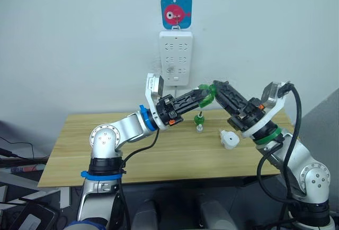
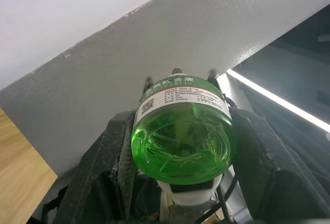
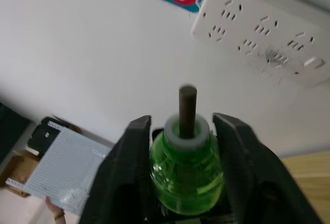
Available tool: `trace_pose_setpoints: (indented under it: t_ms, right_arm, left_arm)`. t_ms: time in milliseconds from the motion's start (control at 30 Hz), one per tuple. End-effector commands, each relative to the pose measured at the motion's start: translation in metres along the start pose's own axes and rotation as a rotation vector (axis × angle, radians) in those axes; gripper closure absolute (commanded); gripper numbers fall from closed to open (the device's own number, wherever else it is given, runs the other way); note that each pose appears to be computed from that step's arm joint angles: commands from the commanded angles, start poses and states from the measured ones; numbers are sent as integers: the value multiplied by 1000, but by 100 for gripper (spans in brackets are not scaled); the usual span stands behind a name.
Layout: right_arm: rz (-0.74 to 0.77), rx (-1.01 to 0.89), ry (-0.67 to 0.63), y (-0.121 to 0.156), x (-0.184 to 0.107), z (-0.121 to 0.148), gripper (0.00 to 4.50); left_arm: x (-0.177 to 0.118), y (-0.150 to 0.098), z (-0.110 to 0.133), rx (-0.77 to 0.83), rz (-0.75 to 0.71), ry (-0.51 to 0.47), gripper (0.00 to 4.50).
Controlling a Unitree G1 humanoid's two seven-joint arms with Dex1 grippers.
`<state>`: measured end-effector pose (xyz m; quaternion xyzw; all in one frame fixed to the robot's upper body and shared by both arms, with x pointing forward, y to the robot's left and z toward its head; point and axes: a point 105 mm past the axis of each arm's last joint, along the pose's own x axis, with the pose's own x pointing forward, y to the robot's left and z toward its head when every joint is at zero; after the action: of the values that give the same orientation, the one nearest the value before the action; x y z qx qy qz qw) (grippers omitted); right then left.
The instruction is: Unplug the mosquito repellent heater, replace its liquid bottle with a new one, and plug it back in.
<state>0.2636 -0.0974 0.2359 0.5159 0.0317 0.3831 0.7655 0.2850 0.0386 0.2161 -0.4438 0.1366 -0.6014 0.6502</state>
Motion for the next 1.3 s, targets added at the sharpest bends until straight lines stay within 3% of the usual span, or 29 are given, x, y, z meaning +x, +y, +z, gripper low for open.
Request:
trace_pose_setpoints:
  t_ms: [33, 133, 233, 300, 400, 533, 767, 933, 1300]
  right_arm:
    - [-41, -99, -71, -1, -14, 30, 107]
    - [-157, -232, -36, -15, -27, 46, 2]
    - [-324, -527, 192, -41, -37, 42, 0]
    - [-393, -700, 381, -56, -45, 32, 0]
    - [-506, -982, 626, -82, -60, 26, 0]
    - [-610, -1033, 809, -104, -73, 23, 0]
    - [-780, -1125, 1047, -159, -78, 21, 0]
    - [-837, -1084, 1065, -187, -69, 25, 0]
    - [-834, -1014, 1138, -213, -60, 26, 0]
  left_arm:
    - [-7, -9, 10, 69, -19, 3, 223]
    - [-19, -9, 12, 245, 34, 93, 223]
    - [-36, 8, -7, 654, 98, 342, 223]
    - [-46, 16, -15, 859, 64, 447, 223]
    - [-55, 25, -19, 1113, -11, 486, 223]
    - [-59, 32, -21, 1291, -84, 467, 223]
    - [-73, 46, -38, 1276, -112, 530, 223]
    - [-78, 51, -44, 1215, -71, 546, 223]
    - [-88, 48, -52, 1183, -34, 576, 223]
